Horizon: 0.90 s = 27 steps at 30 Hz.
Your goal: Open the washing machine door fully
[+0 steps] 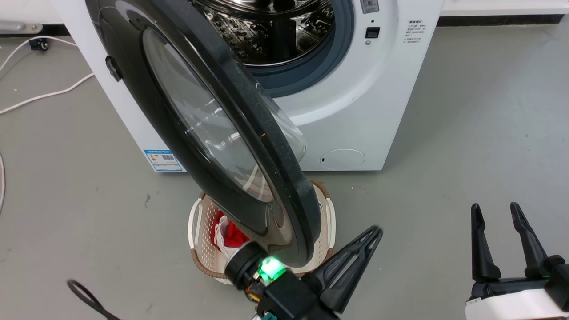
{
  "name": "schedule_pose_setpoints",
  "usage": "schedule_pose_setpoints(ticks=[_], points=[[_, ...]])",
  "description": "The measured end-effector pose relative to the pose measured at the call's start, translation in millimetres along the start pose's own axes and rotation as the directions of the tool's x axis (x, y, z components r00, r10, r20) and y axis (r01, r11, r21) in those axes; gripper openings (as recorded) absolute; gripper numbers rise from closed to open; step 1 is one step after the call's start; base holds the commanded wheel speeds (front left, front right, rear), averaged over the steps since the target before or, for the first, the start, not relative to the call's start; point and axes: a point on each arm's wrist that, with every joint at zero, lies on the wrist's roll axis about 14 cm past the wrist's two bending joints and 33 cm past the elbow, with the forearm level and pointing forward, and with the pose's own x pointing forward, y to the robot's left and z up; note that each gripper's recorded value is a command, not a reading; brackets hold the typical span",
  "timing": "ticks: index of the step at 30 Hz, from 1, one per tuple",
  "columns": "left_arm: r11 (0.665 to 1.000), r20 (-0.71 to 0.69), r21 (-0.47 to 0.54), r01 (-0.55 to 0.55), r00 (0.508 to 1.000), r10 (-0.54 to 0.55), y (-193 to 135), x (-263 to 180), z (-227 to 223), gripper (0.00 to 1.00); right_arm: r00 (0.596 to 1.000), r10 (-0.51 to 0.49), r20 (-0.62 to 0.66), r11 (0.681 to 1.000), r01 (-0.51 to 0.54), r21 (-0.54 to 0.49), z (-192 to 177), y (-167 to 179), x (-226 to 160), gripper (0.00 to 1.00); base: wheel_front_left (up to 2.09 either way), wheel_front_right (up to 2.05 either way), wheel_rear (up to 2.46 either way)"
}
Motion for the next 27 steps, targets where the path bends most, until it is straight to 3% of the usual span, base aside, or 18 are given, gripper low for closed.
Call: schedule_pose_setpoints(ticks=[6, 27], points=[[0.996, -0.112, -0.039, -0.080, 0.991, 0.076, 12, -14, -38, 0.00, 1.000, 0.009, -0.011, 1.000, -0.009, 0.004, -4, 3, 1, 1.00, 0.00, 0.00, 0.00], [0.976, -0.082, 0.005, -0.219, 0.972, 0.219, 63, 17, -57, 0.00, 0.999, -0.020, -0.030, 1.000, 0.021, 0.020, -11, -5, -2, 1.00, 0.00, 0.00, 0.00]])
